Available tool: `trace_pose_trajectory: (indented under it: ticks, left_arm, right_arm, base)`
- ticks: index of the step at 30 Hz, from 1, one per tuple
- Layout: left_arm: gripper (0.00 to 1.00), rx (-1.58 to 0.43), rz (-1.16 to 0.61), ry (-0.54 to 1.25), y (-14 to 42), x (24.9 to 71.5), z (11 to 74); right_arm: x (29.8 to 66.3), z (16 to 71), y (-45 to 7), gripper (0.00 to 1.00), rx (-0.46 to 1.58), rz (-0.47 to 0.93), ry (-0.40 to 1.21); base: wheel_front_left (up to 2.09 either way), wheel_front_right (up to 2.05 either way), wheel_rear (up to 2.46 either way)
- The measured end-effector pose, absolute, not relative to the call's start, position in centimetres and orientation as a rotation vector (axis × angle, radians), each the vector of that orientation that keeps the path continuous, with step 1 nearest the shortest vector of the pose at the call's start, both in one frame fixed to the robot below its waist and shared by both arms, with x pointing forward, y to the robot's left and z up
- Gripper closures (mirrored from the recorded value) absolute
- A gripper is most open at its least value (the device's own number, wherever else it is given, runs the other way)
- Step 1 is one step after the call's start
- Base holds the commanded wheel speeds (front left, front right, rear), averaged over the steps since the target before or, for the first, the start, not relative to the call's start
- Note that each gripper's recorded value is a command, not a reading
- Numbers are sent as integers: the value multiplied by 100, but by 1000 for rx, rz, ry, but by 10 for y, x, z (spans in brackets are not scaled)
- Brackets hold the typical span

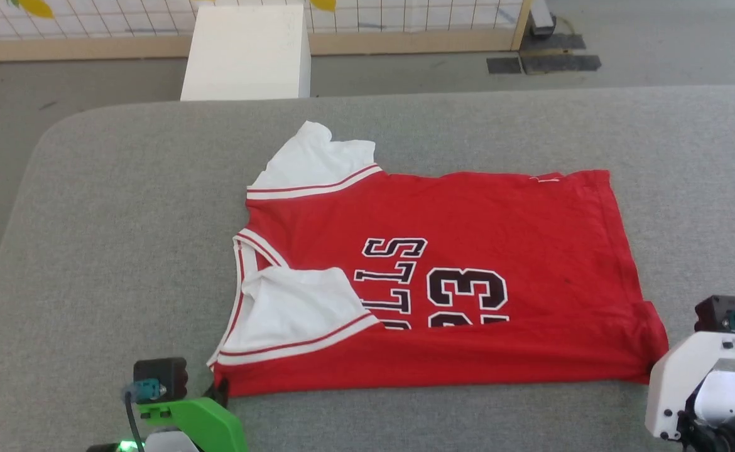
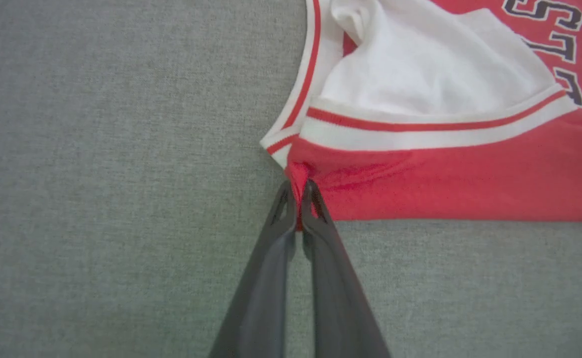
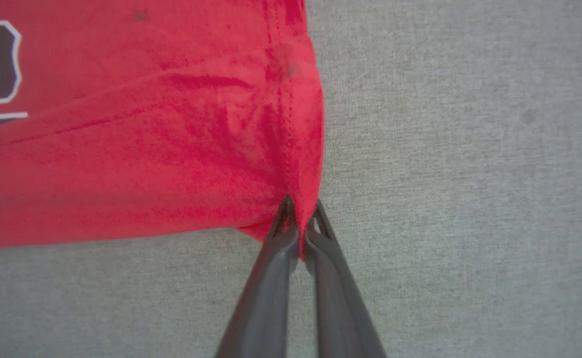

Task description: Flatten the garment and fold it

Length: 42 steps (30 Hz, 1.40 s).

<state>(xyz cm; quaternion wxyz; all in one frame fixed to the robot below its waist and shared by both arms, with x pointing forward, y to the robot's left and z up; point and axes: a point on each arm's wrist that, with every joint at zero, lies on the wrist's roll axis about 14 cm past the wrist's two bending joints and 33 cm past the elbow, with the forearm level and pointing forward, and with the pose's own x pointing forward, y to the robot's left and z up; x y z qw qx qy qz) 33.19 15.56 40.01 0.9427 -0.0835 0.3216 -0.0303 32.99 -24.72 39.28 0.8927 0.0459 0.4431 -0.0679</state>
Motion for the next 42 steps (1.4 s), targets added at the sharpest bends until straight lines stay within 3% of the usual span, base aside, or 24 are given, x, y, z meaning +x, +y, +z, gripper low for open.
trace_pose_trajectory:
  ticks: [6,7,8,9,11,18,23,29,35,42]
  left_arm:
    - [100,-191,-62,716,153,325,381]
    - [71,-193,-62,717,153,325,378]
    - [23,-195,-68,716,151,326,377]
    - [0,-198,-75,710,149,327,377]
    - [0,-203,-85,690,147,329,379]
    - [0,-163,-154,498,140,356,416]
    - [0,-52,-262,265,137,402,467]
    - [0,71,-386,95,129,470,511]
    - [0,129,-458,144,123,542,518]
    - [0,82,-460,374,110,606,490]
  right_arm:
    - [323,367,-245,100,129,-140,961]
    - [323,365,-244,100,137,-140,958]
    - [324,364,-244,90,147,-140,947]
    - [326,364,-244,67,157,-141,930]
    - [329,366,-244,0,173,-140,890]
    - [346,398,-244,0,191,-140,619]
    - [370,442,-232,0,156,-94,339]
    - [388,463,-218,0,120,-33,159]
    - [412,467,-208,0,113,1,87]
    - [431,458,-212,0,107,-10,81]
  base:
    - [0,0,0]
    - [0,0,0]
    - [0,0,0]
    - [0,0,0]
    - [0,0,0]
    - [0,0,0]
    - [0,0,0]
    - [0,0,0]
    - [0,0,0]
    - [0,0,0]
